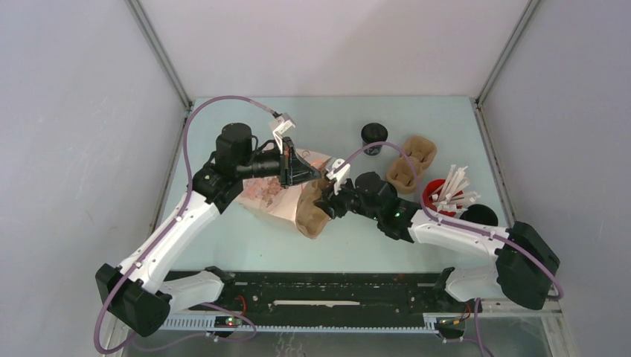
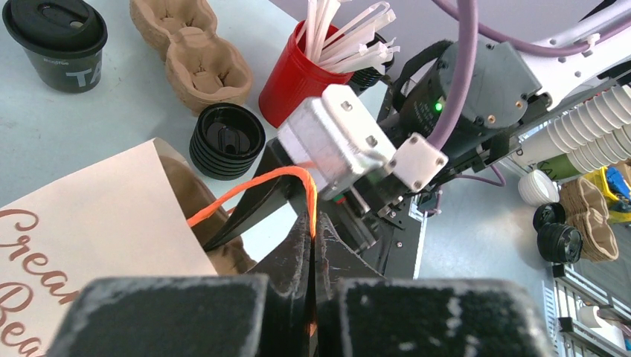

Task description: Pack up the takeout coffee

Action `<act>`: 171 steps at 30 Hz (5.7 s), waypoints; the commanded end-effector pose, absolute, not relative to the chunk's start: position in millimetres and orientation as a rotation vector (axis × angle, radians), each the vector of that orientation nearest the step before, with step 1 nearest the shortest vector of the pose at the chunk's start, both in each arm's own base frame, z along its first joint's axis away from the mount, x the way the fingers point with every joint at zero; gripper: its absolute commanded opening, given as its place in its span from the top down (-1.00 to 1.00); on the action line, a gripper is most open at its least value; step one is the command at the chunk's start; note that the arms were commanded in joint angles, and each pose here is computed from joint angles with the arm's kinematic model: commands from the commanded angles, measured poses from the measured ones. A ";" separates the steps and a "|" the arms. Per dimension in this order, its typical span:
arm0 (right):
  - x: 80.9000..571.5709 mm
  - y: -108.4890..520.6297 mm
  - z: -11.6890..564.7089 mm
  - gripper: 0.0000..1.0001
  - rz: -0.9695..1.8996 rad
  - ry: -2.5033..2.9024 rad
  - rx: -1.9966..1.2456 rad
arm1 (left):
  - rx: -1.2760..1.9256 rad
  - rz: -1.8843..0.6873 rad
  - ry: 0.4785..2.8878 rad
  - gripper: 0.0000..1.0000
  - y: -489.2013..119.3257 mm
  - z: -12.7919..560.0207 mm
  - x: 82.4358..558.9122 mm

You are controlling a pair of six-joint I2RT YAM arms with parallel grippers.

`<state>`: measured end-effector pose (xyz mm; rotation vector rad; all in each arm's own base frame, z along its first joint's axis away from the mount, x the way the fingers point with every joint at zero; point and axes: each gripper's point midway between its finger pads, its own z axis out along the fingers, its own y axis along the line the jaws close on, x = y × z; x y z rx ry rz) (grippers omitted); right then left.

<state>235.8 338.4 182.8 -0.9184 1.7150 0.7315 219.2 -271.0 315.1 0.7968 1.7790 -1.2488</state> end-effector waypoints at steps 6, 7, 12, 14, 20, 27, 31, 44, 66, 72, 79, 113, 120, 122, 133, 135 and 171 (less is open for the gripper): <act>273.7 348.1 217.5 0.38 0.595 1.590 -0.742 | 0.814 -1.281 1.745 1.00 -273.1 317.4 217.1; 273.2 349.3 218.2 0.38 0.596 1.584 -0.742 | 0.814 -1.282 1.746 1.00 -273.2 316.9 217.2; 275.4 340.7 217.7 0.41 0.547 1.596 -0.737 | 0.808 -1.240 1.770 1.00 -270.8 311.8 222.0; 273.4 336.6 218.5 0.42 0.538 1.592 -0.744 | 0.807 -1.225 1.789 1.00 -270.0 308.3 224.0; 263.6 324.0 226.8 0.42 0.532 1.577 -0.752 | 0.811 -1.220 1.808 1.00 -270.0 305.4 225.0; 261.0 318.5 231.4 0.41 0.529 1.534 -0.743 | 0.816 -1.354 1.731 1.00 -278.9 322.6 214.1; 262.3 333.8 233.9 0.40 0.551 1.473 -0.774 | 0.794 -1.455 1.668 1.00 -284.8 338.6 208.1; 252.9 362.6 236.2 0.35 0.675 1.385 -0.830 | 0.843 -1.518 1.593 1.00 -287.6 355.6 194.6; 233.4 321.5 225.2 0.30 0.623 1.556 -0.821 | 0.844 -1.442 1.649 1.00 -284.3 345.7 206.5; 243.1 293.3 221.4 0.29 0.479 1.637 -0.704 | 0.719 -1.373 1.770 1.00 -292.7 343.0 244.9; 198.9 321.4 223.5 0.29 0.772 1.617 -0.849 | 0.886 -1.514 1.633 1.00 -300.3 372.5 218.6; 229.9 259.2 244.1 0.27 0.465 1.622 -0.661 | 0.747 -1.542 1.650 0.93 -339.0 385.3 256.5; 215.1 286.8 234.7 0.27 0.594 1.667 -0.630 | 0.588 -1.375 1.896 0.64 -312.8 347.4 266.3; 211.9 295.5 231.9 0.28 0.631 1.676 -0.626 | 0.566 -1.291 1.934 0.27 -298.9 342.8 263.2; 212.5 318.9 248.0 0.27 0.653 1.687 -0.625 | 0.344 -0.986 2.033 -0.67 -226.0 320.8 239.0; 214.2 323.4 250.0 0.26 0.650 1.679 -0.627 | 0.144 -0.872 2.084 -0.66 -201.5 297.4 249.1; 164.5 382.1 222.3 0.15 0.906 1.793 -1.022 | -0.509 -1.096 2.210 -0.83 -148.7 115.9 284.7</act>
